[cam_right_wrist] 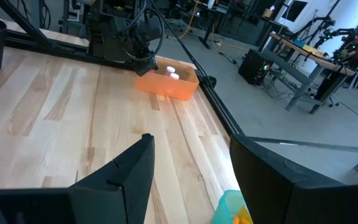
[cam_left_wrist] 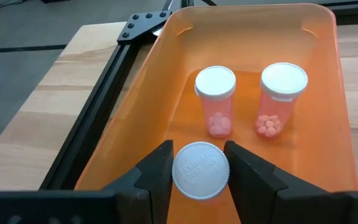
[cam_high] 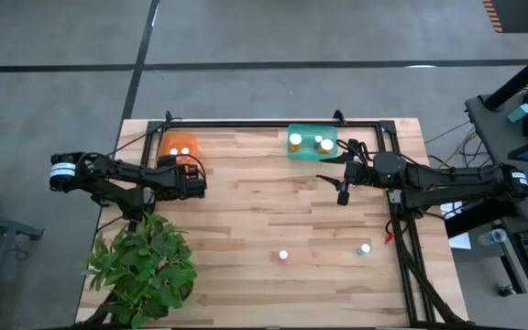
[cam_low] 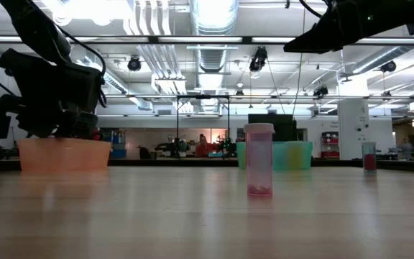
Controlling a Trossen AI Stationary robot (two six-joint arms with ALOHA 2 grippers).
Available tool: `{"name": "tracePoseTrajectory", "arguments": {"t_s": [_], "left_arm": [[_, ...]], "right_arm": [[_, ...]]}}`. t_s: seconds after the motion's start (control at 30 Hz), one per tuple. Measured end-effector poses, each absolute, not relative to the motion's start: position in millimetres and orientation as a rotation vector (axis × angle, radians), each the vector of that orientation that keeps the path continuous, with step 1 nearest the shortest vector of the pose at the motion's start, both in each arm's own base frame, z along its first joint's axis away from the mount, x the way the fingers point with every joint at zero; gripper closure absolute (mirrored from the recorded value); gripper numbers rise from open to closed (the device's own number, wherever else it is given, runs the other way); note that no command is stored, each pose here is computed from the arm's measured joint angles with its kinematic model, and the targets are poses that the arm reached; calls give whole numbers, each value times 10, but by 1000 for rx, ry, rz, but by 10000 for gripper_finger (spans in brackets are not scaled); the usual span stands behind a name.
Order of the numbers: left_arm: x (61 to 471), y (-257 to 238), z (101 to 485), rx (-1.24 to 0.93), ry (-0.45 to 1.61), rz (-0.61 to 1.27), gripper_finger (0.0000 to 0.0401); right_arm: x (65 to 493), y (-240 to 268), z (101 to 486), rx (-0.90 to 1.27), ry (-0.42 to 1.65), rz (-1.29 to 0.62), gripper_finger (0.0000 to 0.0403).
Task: Pick and place medicine bottles into bin by pill shape (circle, oval)
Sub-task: Put the pink tablet bottle into the orange bin
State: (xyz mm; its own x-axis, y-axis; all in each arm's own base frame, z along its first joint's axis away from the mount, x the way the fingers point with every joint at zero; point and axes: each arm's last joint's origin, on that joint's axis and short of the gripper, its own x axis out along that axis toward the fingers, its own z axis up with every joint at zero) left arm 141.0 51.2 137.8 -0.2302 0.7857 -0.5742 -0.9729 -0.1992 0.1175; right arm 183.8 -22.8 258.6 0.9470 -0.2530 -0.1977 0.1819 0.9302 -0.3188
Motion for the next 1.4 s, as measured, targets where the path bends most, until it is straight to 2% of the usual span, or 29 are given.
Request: {"name": "tracePoseTrajectory", "arguments": {"t_s": [0.93, 1.4], "left_arm": [[1411, 511, 1377, -469, 552, 1743, 276], [1421, 496, 1405, -544, 618, 1718, 172]], "right_arm": [[1838, -228, 2585, -299, 239, -225, 204], [1838, -228, 2584, -302, 240, -224, 204]]}}
